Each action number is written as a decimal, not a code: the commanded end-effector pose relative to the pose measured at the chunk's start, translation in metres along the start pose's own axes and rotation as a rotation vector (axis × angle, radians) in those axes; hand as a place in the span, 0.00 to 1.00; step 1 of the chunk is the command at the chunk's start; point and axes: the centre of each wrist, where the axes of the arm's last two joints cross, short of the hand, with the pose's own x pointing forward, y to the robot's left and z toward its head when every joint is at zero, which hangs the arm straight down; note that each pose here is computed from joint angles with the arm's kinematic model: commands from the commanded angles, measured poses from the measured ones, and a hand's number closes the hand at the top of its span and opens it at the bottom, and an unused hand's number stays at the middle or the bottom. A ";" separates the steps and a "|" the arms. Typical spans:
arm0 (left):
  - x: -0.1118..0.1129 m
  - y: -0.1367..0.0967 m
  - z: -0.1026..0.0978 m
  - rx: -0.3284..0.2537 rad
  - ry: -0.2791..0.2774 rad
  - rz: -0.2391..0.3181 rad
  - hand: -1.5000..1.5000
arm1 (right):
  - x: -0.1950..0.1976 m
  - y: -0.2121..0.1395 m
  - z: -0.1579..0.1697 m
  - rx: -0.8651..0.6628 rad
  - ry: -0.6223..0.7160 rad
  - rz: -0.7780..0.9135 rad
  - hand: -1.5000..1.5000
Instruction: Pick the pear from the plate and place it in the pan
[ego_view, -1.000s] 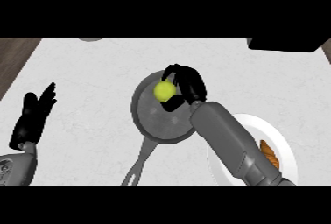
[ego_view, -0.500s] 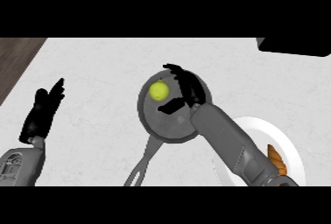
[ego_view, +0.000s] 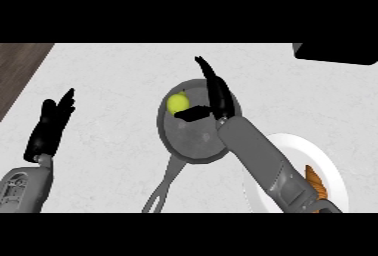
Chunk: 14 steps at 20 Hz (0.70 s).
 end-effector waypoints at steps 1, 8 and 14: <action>0.004 0.003 -0.001 -0.011 0.020 0.005 0.50 | 0.016 0.000 -0.007 -0.109 -0.002 -0.070 0.00; -0.030 0.019 0.016 0.054 0.069 0.029 0.50 | -0.005 -0.016 -0.015 -0.187 0.054 -0.124 0.00; -0.036 0.032 0.014 0.113 0.088 0.015 0.50 | -0.034 -0.113 -0.019 -0.209 0.036 -0.162 0.00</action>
